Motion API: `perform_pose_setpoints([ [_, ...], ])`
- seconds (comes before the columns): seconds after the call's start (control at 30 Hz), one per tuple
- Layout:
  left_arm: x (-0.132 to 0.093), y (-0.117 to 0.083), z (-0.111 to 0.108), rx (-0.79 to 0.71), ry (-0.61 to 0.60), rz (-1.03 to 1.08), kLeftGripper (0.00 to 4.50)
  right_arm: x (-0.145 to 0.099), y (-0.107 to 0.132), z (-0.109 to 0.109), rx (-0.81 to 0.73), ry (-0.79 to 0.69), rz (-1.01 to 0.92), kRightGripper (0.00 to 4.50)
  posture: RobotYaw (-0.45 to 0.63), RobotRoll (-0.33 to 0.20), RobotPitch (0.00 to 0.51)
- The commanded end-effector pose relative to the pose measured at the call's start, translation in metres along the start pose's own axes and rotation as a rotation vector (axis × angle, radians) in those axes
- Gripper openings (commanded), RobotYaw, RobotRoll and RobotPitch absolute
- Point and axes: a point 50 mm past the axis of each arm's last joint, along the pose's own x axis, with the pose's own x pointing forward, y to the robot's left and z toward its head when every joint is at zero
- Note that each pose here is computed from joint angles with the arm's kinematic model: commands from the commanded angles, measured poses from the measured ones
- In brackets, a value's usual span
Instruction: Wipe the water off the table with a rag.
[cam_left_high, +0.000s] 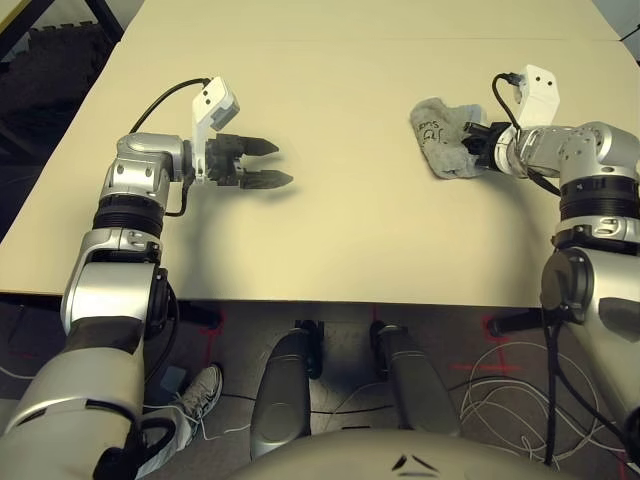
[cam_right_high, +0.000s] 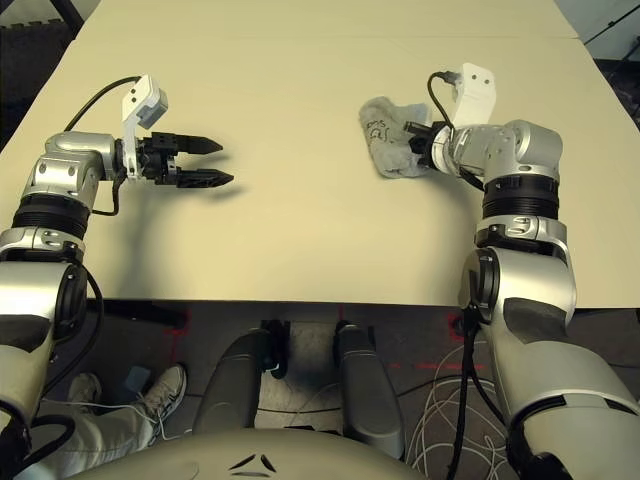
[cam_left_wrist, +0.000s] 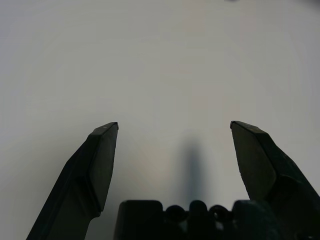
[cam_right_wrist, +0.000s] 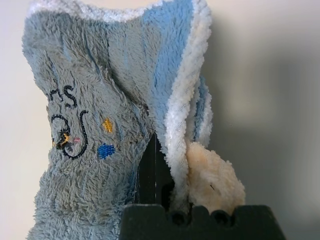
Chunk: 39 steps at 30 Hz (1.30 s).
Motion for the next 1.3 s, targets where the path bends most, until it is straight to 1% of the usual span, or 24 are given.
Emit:
perform_pose_setpoints([
  [0.03,0.0,0.005,0.004,0.013,-0.029,0.05,4.5,-0.005,-0.024,0.002,-0.04,-0.002,-0.111,0.01,-0.16,0.0,0.266],
  [0.27,-0.003,0.011,0.007,0.026,-0.05,0.112,4.5,-0.015,-0.055,0.011,-0.09,-0.014,-0.233,0.01,-0.16,0.0,0.263],
  [0.4,-0.003,0.013,0.008,0.029,-0.066,0.152,4.5,-0.015,-0.058,0.013,-0.081,-0.014,-0.222,0.01,-0.16,0.0,0.263],
  [0.47,-0.003,0.017,0.01,0.036,-0.097,0.22,4.5,-0.016,-0.055,0.017,-0.138,-0.012,-0.19,0.65,-0.16,0.0,0.264],
  [0.5,-0.003,0.02,0.011,0.047,-0.119,0.273,4.5,-0.018,-0.052,0.023,-0.161,-0.032,-0.149,0.92,-0.15,0.0,0.265],
  [0.63,-0.006,0.029,0.019,0.067,-0.219,0.467,4.5,-0.03,-0.043,0.046,-0.253,-0.145,0.032,2.35,-0.14,0.0,0.266],
  [0.73,-0.012,0.037,0.027,0.061,-0.335,0.673,4.5,-0.044,-0.043,0.065,-0.381,-0.287,0.119,3.51,-0.13,0.0,0.264],
  [0.8,-0.013,0.039,0.03,0.052,-0.384,0.756,4.5,-0.051,-0.047,0.075,-0.388,-0.393,0.111,4.25,-0.13,0.0,0.263],
  [0.83,-0.013,0.04,0.03,0.046,-0.405,0.796,4.5,-0.053,-0.051,0.08,-0.378,-0.446,0.083,4.49,-0.13,0.0,0.263],
  [0.93,-0.013,0.042,0.024,0.029,-0.432,0.9,4.5,-0.06,-0.067,0.09,-0.332,-0.608,-0.022,4.49,-0.13,0.0,0.262],
  [1.03,-0.015,0.043,0.015,-0.008,-0.439,1.009,4.5,-0.059,-0.08,0.084,-0.382,-0.67,-0.12,4.49,-0.14,0.0,0.261],
  [1.07,-0.013,0.043,0.011,-0.018,-0.432,1.032,4.5,-0.058,-0.084,0.081,-0.367,-0.689,-0.136,4.49,-0.14,0.0,0.26],
  [1.17,-0.008,0.042,0.002,-0.048,-0.408,1.071,4.5,-0.055,-0.094,0.071,-0.345,-0.721,-0.186,4.49,-0.14,0.0,0.259],
  [1.3,0.006,0.038,-0.005,-0.076,-0.39,1.067,4.5,-0.054,-0.111,0.057,-0.349,-0.699,-0.301,4.49,-0.15,0.0,0.257],
])
